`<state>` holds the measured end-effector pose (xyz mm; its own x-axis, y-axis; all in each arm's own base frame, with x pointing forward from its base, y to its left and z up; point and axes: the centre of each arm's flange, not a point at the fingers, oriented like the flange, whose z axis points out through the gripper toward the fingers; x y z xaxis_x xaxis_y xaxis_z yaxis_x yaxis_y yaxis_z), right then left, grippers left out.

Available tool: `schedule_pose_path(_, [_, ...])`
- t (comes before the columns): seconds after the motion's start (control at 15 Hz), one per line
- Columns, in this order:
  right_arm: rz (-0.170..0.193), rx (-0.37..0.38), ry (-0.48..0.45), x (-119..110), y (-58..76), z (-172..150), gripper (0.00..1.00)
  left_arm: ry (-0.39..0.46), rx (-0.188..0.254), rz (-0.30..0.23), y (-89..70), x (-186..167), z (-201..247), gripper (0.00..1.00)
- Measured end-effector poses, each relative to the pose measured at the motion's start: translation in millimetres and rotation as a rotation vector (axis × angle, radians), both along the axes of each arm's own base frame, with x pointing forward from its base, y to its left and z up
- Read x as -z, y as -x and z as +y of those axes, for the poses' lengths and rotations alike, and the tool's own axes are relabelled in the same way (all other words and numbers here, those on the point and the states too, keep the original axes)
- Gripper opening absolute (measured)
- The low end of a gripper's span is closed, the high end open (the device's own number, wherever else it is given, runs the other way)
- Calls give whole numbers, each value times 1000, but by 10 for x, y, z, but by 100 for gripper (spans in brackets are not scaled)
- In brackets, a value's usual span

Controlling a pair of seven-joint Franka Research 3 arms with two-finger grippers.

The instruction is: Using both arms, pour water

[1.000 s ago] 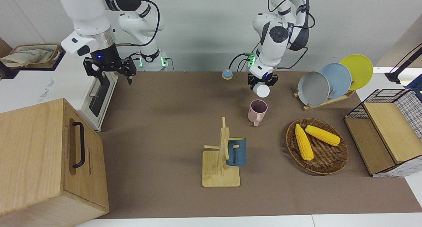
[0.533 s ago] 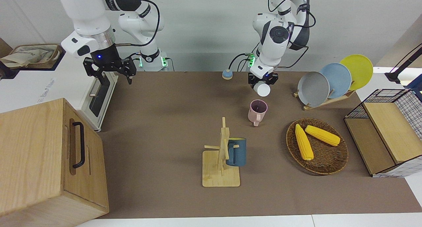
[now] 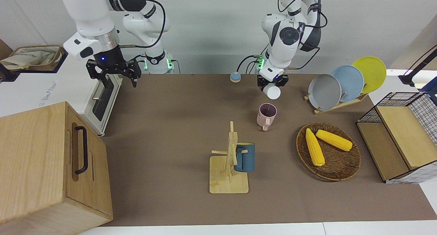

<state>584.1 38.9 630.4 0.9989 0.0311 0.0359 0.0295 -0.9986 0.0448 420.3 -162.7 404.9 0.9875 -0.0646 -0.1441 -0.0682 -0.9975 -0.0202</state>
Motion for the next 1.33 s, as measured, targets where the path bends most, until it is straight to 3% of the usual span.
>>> schedule_pose_path(1.33, [0, 0, 0, 0, 0, 0, 99, -19, -7, 15, -9, -45, 27, 64])
